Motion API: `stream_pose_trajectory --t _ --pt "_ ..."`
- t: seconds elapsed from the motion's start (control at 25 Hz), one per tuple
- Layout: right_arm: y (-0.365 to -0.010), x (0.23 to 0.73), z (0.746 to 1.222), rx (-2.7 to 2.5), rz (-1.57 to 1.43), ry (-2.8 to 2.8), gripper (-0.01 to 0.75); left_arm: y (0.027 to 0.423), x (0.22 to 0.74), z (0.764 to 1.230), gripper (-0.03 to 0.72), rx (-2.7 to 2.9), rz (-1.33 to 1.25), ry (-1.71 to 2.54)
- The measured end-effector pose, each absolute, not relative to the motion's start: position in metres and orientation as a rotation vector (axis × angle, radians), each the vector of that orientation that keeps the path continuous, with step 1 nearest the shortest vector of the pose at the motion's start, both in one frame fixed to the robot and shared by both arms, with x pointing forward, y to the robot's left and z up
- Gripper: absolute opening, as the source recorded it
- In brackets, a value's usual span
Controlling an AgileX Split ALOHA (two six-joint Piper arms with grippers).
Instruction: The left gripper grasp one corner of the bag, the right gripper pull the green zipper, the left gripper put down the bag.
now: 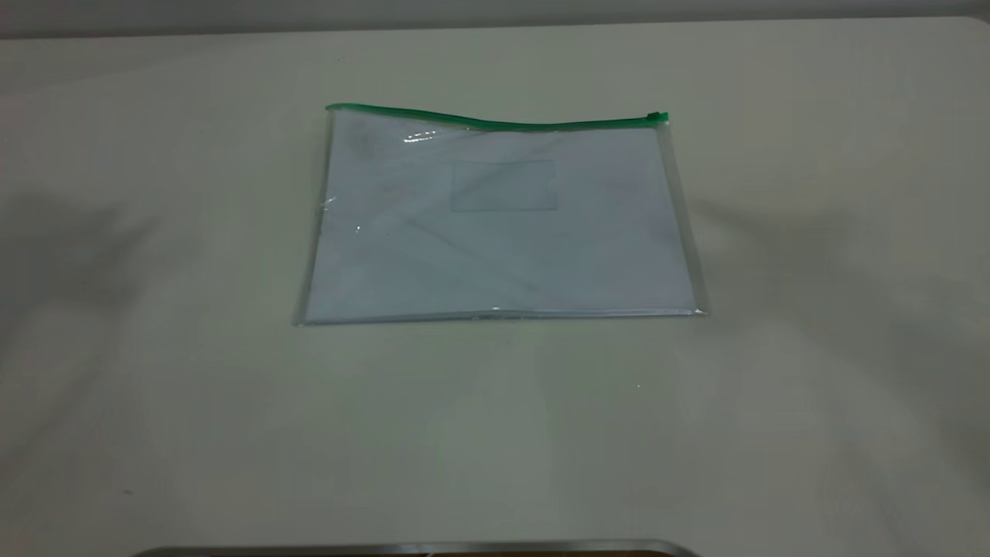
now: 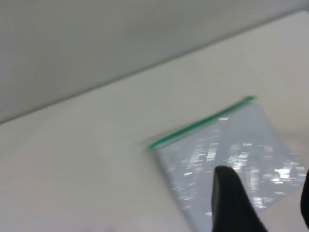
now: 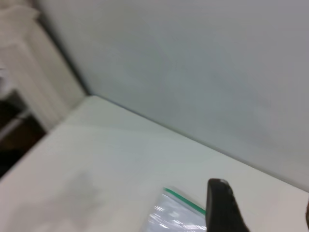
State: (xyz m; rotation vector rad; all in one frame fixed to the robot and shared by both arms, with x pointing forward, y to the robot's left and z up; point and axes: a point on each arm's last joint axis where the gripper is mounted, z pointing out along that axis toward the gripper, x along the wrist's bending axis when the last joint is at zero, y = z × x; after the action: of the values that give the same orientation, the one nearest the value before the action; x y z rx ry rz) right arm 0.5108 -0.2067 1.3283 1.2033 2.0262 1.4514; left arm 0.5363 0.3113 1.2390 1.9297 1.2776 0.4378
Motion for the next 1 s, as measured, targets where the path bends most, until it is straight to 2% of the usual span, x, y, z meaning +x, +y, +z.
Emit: stream_pose_trajectory --t 0.24,0.44,0.76,1.0 --pt "-0.230 0.455 1.295 1.363 1.217 2.034 0.450 0.316 0.473 1.272 0.414 1.872 0.679 1.431" --pt "-0.252 0.418 1.239 1.580 0.963 2.018 0.450 0.316 0.439 1.253 0.414 1.887 0.686 1.532" --pt "-0.277 0.381 1.116 1.891 0.478 2.045 0.444 0.314 0.410 1.148 0.414 1.991 0.358 1.799" --pt "-0.284 0.346 1.039 2.025 0.247 2.123 0.418 0.308 0.376 1.060 0.414 2.088 0.039 1.965"
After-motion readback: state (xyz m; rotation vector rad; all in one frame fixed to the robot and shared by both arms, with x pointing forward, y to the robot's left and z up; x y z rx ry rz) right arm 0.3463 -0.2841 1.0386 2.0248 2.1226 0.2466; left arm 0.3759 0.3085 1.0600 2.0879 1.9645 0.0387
